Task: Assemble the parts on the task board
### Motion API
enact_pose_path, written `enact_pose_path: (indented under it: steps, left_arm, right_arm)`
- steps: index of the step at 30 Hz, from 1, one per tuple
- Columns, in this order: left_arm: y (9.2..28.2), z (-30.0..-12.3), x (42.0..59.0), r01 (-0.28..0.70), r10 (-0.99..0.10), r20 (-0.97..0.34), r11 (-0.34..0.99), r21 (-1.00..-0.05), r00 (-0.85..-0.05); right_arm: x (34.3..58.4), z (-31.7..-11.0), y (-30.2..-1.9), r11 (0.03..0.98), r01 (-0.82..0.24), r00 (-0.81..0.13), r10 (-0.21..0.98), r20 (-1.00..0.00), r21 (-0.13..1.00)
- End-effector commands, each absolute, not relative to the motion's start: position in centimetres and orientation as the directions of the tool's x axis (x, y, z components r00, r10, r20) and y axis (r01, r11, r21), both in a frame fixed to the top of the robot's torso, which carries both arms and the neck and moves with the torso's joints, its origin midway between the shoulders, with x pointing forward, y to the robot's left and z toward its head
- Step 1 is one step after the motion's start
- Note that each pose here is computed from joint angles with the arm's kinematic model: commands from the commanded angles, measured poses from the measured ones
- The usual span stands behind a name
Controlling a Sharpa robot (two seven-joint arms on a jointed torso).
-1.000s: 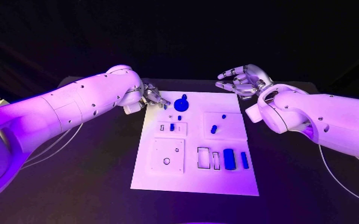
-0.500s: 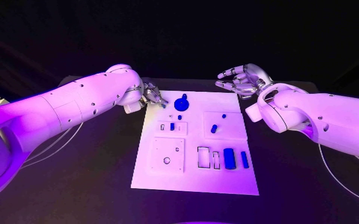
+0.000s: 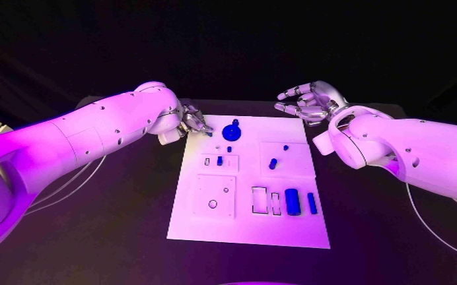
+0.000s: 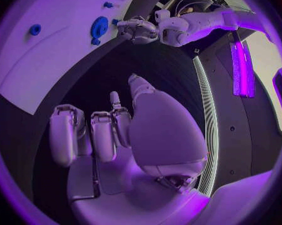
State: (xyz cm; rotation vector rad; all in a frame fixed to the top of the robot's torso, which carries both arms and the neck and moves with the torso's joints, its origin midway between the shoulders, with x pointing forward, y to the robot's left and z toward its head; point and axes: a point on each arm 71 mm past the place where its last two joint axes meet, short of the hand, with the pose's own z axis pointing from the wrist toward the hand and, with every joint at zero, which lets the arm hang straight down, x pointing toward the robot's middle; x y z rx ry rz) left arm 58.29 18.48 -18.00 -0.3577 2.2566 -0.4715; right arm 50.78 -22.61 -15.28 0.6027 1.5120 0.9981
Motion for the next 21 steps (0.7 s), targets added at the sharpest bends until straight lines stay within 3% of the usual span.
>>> enact_pose_path:
  steps: [1,11,21]
  left_arm:
    - [18.4,-17.9,58.1,-0.106,-0.419,-0.631,0.875,-0.472,-0.653]
    - [19.0,-17.5,56.9,-0.086,-0.438,-0.617,0.853,-0.514,-0.654]
    - [20.0,-16.9,54.2,-0.038,-0.417,-0.612,0.845,-0.534,-0.672]
  right_arm:
    - [50.7,-15.3,-22.4,0.502,-0.172,-0.217,0.820,-0.530,0.847]
    - [50.7,-15.3,-22.6,0.504,-0.169,-0.216,0.820,-0.531,0.847]
    - [50.7,-15.4,-22.9,0.506,-0.165,-0.213,0.820,-0.531,0.847]
